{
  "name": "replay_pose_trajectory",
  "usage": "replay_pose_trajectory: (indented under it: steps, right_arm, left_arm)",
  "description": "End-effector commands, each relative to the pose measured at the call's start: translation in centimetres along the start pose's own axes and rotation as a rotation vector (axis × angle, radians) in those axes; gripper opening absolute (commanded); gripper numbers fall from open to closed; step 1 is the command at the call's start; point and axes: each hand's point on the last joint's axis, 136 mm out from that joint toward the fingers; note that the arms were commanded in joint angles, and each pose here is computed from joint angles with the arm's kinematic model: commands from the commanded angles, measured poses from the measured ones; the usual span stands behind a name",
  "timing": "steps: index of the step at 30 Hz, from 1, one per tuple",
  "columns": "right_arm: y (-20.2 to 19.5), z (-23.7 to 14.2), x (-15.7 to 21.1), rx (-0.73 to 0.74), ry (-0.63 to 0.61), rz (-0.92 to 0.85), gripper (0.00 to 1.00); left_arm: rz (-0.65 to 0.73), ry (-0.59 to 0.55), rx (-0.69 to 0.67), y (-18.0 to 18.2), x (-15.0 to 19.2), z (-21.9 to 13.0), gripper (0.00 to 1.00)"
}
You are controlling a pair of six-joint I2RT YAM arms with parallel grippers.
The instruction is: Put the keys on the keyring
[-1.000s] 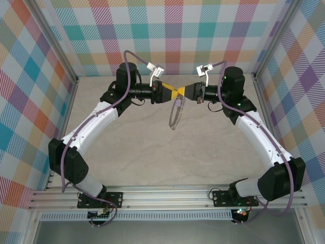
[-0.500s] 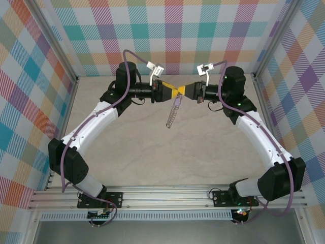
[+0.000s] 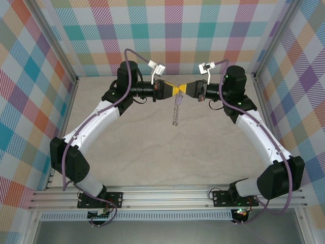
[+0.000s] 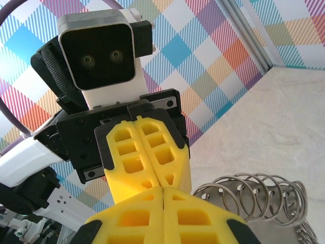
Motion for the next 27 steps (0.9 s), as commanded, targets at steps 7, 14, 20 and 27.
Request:
replay_pose_trajectory:
  steps: [7,14,20,27]
  right_arm:
    - [2.2,-3.4,-2.2,0.083,-0.100,-0.054,0.36]
    - [1.1,-5.7,-0.1,0.198,-0.177,-0.028,0.44]
    - [0.0,-5.7,2.4,0.186,-0.187,-0.024,0.55]
    - [-0.4,-4.9,3.0,0.167,-0.176,-0.053,0.60]
  left_arm:
    - [0.050,-0.109,0.028,-1.8,-2.4,0.5,0.00]
    - [0.051,-0.140,0.064,-3.1,-3.1,0.0,0.00]
    - [0.059,-0.145,0.091,-4.3,-3.4,-0.4,0.00]
    - [0.070,-0.129,0.120,-5.3,-3.1,-0.3,0.00]
Point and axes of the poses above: each hand's point on the last joint's axis, 136 mm out from that joint toward the fingers, its own z axis out along the fingers, its own y axis along the line the jaws close on, x = y × z, and after that the axes turned 6 degrees about -z, right-handed
